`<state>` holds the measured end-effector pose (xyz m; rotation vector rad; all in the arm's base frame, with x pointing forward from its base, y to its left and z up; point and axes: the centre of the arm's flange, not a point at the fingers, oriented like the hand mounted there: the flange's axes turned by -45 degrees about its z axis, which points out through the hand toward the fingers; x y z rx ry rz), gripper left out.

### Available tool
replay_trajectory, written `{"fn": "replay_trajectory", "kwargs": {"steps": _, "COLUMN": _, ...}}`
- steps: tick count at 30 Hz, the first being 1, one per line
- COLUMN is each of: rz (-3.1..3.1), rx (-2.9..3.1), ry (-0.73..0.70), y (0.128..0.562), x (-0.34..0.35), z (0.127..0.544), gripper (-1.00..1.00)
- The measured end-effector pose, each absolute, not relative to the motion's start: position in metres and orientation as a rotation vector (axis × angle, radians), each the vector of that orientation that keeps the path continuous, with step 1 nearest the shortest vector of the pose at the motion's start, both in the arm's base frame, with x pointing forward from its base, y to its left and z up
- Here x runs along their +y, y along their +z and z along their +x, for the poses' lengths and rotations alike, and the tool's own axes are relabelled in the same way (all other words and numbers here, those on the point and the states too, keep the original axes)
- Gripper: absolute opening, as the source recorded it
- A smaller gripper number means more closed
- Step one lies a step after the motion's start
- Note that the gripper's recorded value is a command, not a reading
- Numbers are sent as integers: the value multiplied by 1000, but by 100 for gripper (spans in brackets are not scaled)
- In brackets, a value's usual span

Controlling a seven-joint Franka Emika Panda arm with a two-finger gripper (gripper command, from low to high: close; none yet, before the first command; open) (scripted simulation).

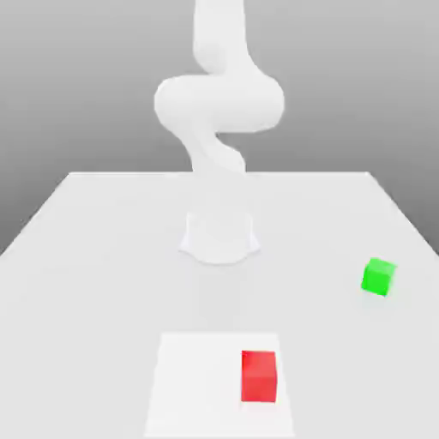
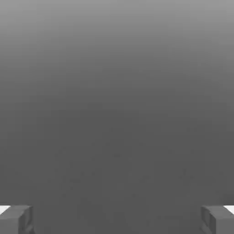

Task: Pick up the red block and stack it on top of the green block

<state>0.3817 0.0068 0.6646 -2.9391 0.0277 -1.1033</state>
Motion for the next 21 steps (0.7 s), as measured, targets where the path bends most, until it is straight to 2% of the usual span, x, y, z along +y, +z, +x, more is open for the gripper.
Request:
{"fn": "replay_trajectory", "kwargs": {"steps": 5, "rz": -3026, "rx": 39, "ry": -855, "y": 561, "x": 20, "z": 435, "gripper": 0}}
{"fn": "replay_trajectory", "kwargs": {"steps": 10, "rz": -3088, "rx": 47, "ry": -608, "y": 454, "x": 31, "z": 461, "gripper": 0}}
{"fn": "replay_trajectory", "kwargs": {"steps": 15, "rz": -3127, "rx": 54, "ry": -357, "y": 347, "x": 42, "z": 461, "gripper": 0}}
{"fn": "replay_trajectory", "kwargs": {"steps": 21, "rz": -3141, "rx": 55, "ry": -51, "y": 228, "x": 56, "z": 428, "gripper": 0}}
